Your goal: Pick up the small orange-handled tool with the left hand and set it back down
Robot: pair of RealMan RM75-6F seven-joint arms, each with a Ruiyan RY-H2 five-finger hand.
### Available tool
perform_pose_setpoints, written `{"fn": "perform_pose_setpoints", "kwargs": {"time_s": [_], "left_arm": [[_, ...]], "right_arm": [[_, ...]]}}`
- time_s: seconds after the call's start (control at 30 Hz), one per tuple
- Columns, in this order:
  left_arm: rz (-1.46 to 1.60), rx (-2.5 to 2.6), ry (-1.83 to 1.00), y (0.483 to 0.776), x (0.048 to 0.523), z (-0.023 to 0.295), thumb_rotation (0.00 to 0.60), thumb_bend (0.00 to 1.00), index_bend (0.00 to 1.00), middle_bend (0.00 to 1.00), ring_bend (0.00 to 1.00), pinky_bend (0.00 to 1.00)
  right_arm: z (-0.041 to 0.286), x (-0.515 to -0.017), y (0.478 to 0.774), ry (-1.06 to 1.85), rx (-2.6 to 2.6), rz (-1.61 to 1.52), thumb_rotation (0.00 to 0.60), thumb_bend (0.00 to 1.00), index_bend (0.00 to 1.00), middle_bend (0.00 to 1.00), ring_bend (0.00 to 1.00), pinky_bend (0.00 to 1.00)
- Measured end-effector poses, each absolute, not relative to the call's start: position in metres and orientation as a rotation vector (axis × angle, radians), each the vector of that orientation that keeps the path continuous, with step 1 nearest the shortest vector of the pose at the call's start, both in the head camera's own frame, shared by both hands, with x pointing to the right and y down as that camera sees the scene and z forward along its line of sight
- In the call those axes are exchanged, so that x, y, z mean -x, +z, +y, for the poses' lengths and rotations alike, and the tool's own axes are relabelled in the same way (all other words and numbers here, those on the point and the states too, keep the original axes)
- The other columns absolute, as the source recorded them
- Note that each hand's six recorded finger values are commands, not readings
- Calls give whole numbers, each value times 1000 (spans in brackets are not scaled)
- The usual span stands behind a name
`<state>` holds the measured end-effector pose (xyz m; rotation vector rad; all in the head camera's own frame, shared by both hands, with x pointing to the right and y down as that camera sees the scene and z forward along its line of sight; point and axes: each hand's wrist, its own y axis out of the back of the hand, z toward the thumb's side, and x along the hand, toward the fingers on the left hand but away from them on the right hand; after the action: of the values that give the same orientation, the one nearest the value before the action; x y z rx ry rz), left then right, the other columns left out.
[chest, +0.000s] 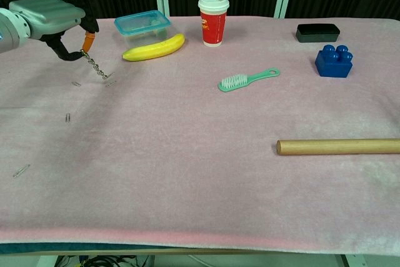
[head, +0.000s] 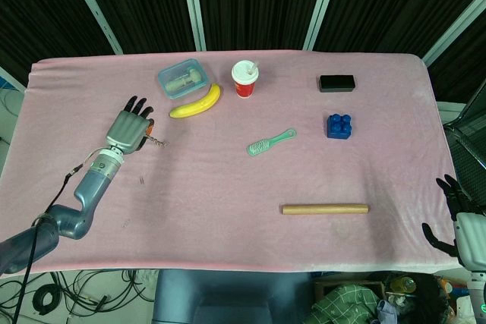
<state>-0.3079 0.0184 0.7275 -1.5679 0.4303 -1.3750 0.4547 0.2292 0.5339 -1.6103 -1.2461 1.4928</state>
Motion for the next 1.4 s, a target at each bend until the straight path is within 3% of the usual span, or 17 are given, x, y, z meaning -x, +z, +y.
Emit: {"fn": "perform_pose_setpoints", "kwargs": {"time_s": [0.57, 0.83, 1.07, 1.4], "left_arm": [[400, 1557, -1343, 739, 307, 21, 600, 416, 576, 195, 0, 0], [455, 1501, -1270, 710, 306, 4, 600, 415, 576, 196, 0, 0], [391, 1409, -1303, 687, 334, 1, 600, 416, 575, 196, 0, 0], [317, 1390, -1398, 692, 373, 23, 600, 416, 576, 196, 0, 0]], "right_arm": [[229, -455, 533, 1490, 1611, -1248, 600, 274, 0, 0, 149, 235], [229, -455, 534, 1493, 1613, -1246, 600, 273, 0, 0, 149, 235], [230, -453, 534, 1489, 1614, -1244, 600, 274, 0, 0, 149, 235], [230, -454, 533, 1494, 1606, -1248, 600, 273, 0, 0, 149, 235]]}}
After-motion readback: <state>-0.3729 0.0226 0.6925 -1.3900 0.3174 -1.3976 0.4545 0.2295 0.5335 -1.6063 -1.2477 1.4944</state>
